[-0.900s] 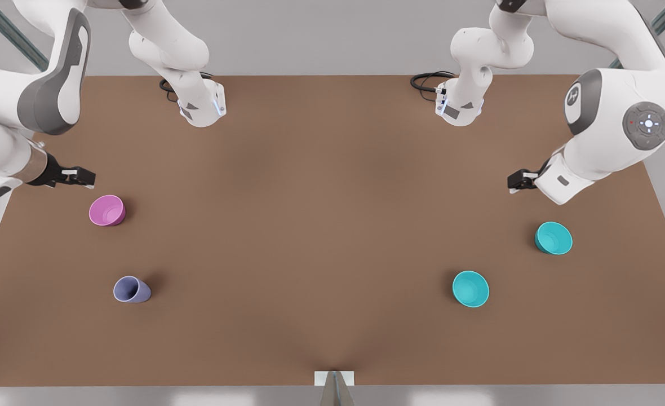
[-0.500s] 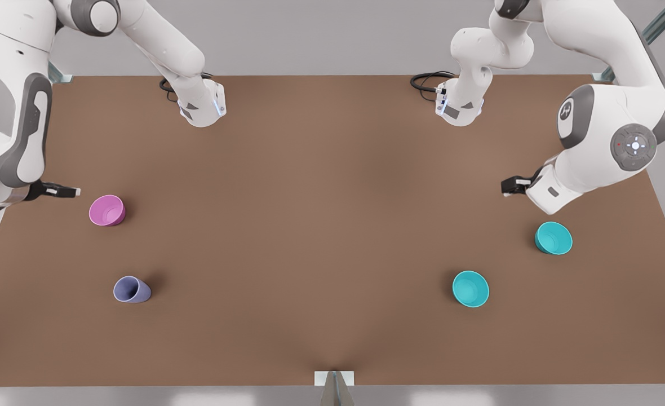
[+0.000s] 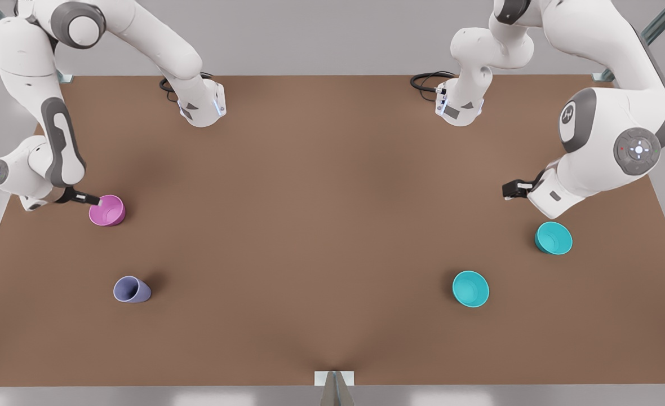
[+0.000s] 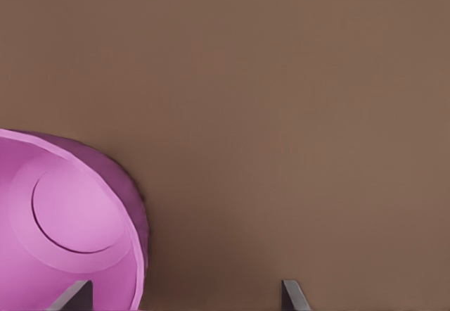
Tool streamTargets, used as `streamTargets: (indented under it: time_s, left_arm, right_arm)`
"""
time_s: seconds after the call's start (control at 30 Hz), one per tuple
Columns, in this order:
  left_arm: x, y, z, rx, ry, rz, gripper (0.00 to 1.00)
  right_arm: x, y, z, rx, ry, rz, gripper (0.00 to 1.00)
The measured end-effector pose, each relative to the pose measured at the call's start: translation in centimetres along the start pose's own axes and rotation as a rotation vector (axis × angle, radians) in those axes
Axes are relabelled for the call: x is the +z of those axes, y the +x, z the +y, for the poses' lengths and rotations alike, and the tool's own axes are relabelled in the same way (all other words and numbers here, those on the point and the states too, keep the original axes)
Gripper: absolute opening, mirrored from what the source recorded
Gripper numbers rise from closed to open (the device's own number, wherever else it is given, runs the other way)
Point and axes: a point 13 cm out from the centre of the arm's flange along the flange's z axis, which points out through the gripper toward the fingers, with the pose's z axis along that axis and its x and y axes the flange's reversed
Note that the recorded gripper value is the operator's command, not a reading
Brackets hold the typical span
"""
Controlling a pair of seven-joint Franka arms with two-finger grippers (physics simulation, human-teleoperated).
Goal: Stack the blue bowl on the pink bowl
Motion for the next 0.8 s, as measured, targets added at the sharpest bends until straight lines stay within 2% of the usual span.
streamTargets:
  time_s: [0.17, 0.43, 0.8]
  left_arm:
    - [0.0, 0.2, -0.2, 0.008, -0.001, 0.004, 1.00]
    - [-0.7, 1.8, 0.4, 0.007, -0.005, 0.039, 1.00]
    - [-0.7, 2.2, 0.6, 0.006, -0.003, 0.080, 1.00]
  right_arm:
    - [2.1, -0.2, -0.4, -0.016, -0.002, -0.028, 1.00]
    - [0.7, -2.1, 0.3, -0.060, 0.015, -0.069, 1.00]
    - [0.3, -3.6, 3.6, -0.106, 0.001, -0.047, 1.00]
